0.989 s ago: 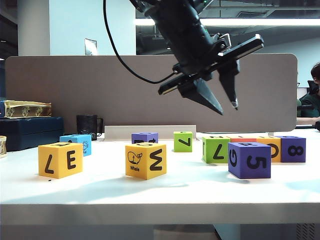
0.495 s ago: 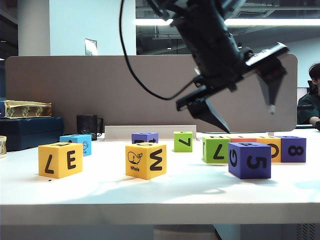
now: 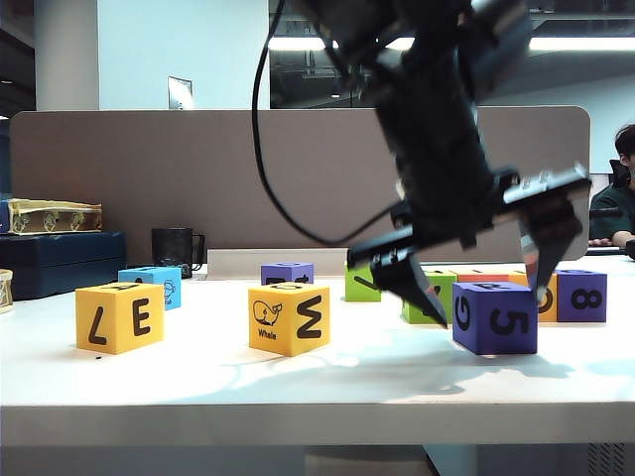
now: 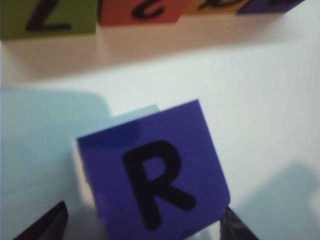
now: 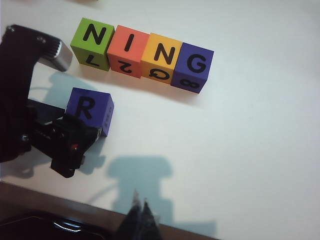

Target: Select the appropriate blocks from the scattered letter blocks on the table and arrange them in a row to spell out "LEARNING".

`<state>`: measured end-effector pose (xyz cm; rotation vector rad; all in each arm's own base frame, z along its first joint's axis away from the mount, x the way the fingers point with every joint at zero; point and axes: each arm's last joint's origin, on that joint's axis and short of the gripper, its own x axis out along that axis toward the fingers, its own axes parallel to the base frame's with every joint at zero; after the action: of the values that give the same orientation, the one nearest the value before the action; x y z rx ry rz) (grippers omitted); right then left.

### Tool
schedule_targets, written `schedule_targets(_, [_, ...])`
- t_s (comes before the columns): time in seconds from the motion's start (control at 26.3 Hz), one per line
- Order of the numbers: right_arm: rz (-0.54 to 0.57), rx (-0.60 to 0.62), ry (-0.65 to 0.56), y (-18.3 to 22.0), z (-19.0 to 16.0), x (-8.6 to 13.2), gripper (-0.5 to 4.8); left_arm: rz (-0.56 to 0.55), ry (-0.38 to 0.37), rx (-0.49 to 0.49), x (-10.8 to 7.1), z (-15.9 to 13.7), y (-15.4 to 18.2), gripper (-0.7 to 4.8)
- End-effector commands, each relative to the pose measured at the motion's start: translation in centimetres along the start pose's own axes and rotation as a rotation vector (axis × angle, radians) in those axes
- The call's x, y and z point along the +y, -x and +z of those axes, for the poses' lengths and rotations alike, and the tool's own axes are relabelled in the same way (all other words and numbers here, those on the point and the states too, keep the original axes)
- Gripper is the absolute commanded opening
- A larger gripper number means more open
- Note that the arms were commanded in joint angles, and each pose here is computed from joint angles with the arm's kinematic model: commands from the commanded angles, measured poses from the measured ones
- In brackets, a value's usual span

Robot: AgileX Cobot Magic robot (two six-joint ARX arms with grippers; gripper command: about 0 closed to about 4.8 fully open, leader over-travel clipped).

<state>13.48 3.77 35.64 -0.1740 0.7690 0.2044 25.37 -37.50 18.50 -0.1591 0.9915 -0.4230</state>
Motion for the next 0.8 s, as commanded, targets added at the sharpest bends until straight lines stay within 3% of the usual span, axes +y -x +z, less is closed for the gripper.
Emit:
schedule_targets(0.04, [-0.005, -0.012, 0.001, 0.1, 0.1, 0.0, -0.01, 0.011, 0.000, -0.010, -0.1, 0.2, 0.5, 3.82])
schedule_targets(0.42, [-0.004, 0.000, 0.002, 0.1, 0.0, 0.0, -0.01, 0.055, -0.070, -0.072, 0.3, 0.8, 0.5, 3.82])
schedule_targets(0.65, [-0.004, 0.008, 0.003, 0.1, -0.1, 0.0, -0.01, 0.092, -0.066, -0.044, 1.2, 1.1, 0.4, 3.81])
schedule_targets(0.8, [-0.004, 0.008, 0.003, 0.1, -0.1, 0.0, -0.01, 0.129, -0.140, 0.001, 1.4, 0.9, 0.6, 3.81])
